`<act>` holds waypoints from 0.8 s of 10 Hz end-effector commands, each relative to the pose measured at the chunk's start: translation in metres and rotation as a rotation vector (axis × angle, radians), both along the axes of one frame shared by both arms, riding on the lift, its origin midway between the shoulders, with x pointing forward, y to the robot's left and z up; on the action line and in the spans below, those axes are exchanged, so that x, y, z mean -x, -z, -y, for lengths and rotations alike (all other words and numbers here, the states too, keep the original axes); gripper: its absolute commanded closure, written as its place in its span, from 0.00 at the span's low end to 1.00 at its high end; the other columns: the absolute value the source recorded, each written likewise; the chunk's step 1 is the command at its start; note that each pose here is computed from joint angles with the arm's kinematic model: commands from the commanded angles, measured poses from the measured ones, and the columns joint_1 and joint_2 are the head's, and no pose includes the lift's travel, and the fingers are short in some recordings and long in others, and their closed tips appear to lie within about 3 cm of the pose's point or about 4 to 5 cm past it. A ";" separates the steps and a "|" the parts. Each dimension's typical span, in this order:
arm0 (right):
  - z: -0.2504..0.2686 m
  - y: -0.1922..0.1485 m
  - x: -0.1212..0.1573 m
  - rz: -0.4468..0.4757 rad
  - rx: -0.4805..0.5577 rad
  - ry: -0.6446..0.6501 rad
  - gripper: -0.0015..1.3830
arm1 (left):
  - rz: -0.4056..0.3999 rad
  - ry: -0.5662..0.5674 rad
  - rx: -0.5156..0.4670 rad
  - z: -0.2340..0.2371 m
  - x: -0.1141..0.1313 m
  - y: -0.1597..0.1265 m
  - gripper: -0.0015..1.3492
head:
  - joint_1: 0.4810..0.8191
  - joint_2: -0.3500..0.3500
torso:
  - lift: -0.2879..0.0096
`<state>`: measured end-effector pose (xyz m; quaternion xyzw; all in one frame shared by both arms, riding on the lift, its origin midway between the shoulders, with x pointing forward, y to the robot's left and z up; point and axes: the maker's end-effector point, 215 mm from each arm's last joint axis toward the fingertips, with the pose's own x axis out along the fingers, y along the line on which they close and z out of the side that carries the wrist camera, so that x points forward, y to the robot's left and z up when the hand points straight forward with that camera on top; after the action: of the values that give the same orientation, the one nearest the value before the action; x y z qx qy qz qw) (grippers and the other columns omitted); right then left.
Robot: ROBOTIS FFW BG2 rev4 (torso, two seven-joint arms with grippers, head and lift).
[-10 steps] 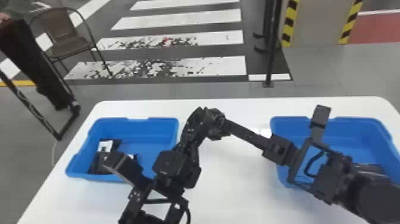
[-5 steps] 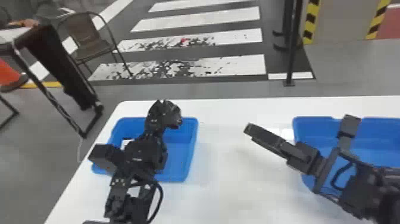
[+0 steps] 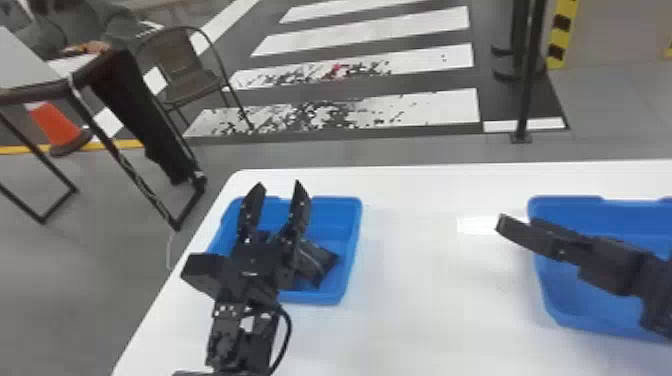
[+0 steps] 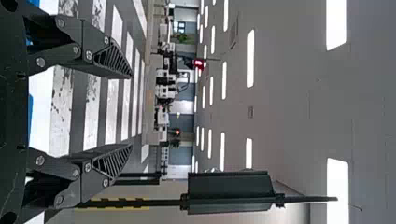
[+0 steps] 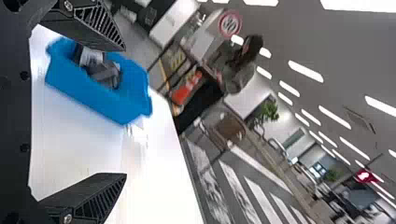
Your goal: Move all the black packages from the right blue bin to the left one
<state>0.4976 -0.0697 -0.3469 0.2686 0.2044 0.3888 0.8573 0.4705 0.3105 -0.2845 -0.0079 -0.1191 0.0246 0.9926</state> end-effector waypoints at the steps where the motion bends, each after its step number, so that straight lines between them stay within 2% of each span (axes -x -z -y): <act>1: 0.100 -0.007 -0.027 0.110 0.390 0.214 0.05 | -0.053 0.056 0.009 0.018 0.002 -0.001 0.17 | 0.63 0.91 | 0.45; 2: 0.141 0.012 -0.029 0.037 0.501 0.285 0.05 | -0.051 0.093 0.036 0.034 0.006 -0.003 0.17 | 0.63 0.78 | 0.45; 3: 0.163 0.033 -0.019 -0.068 0.547 0.313 0.06 | -0.053 0.120 0.062 0.045 0.008 -0.002 0.17 | 0.63 0.71 | 0.45; 4: 0.174 0.036 -0.007 -0.122 0.612 0.334 0.06 | -0.060 0.138 0.078 0.052 0.011 0.002 0.17 | 0.63 0.60 | 0.45; 6: 0.196 0.049 0.030 -0.284 0.789 0.374 0.06 | -0.065 0.185 0.085 0.072 0.012 0.003 0.17 | 0.63 0.50 | 0.45; 8: 0.201 0.068 0.042 -0.364 0.853 0.383 0.07 | -0.089 0.209 0.109 0.081 0.011 0.010 0.17 | 0.63 0.45 | 0.45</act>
<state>0.4588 -0.2732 -0.4095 -0.0094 0.4285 0.0512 0.9020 0.4590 0.2317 -0.2911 -0.0681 -0.0784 -0.0698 0.9921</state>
